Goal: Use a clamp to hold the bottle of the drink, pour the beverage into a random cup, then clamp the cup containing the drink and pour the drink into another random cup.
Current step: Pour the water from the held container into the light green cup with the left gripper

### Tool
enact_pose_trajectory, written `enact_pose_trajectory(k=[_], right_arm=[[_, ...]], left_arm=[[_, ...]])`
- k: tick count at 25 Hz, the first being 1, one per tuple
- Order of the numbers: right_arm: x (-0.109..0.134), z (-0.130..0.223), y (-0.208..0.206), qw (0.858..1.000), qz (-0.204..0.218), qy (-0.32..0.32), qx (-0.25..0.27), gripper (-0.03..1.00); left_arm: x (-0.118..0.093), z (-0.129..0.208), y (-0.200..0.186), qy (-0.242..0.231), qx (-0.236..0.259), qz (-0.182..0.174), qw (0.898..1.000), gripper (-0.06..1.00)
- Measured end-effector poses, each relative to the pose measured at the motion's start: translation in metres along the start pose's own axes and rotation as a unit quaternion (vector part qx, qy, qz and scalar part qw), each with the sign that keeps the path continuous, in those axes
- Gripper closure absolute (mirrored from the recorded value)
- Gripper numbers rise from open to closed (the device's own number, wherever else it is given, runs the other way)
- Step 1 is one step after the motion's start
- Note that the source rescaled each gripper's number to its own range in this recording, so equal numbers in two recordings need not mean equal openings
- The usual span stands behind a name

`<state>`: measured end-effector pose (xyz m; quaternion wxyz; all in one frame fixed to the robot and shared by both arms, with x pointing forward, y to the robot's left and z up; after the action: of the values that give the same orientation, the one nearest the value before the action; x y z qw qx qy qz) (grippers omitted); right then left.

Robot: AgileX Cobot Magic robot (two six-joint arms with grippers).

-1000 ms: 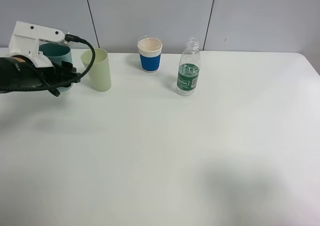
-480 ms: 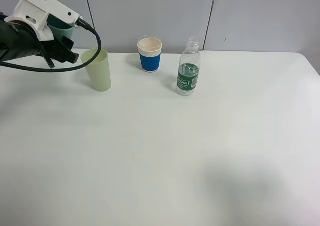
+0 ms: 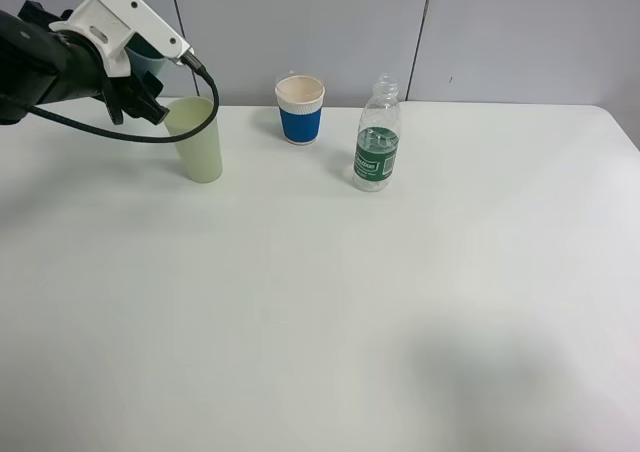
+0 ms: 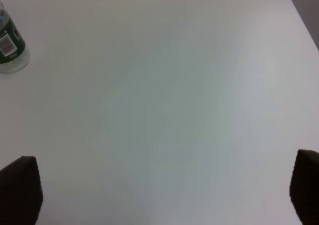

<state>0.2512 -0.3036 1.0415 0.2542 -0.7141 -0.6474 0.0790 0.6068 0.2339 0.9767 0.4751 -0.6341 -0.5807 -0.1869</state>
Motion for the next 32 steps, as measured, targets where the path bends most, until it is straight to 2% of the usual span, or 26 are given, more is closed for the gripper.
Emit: enact_pose_trajectory(k=[11, 18, 32], right_arm=[[0.0000, 0.0000, 0.0000, 1.000, 0.000, 0.000, 0.000, -0.03], [0.0000, 0.0000, 0.0000, 1.000, 0.000, 0.000, 0.000, -0.03], [0.0000, 0.0000, 0.0000, 1.000, 0.000, 0.000, 0.000, -0.03]], left_arm=[[0.0025, -0.0002, 0.0067, 0.098, 0.009, -0.022, 0.995, 0.94], [0.0029, -0.0010, 0.0067, 0.115, 0.006, -0.024, 0.993, 0.94], [0.0051, -0.0022, 0.0066, 0.190, 0.004, -0.034, 0.981, 0.94]])
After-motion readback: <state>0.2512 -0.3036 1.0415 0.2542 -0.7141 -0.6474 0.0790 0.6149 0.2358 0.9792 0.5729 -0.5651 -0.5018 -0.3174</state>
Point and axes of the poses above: a point on each arm's last joint axis where the gripper is mounted, y pointing out along that axis toward the gripper, x along the wrist's bending axis when the last joint is at zero, z = x × y, the point moved 2 cm from there along y, pointing out along that axis toward the gripper, and after that the axes turned 12 degrees about y, right-handed, at the moved point
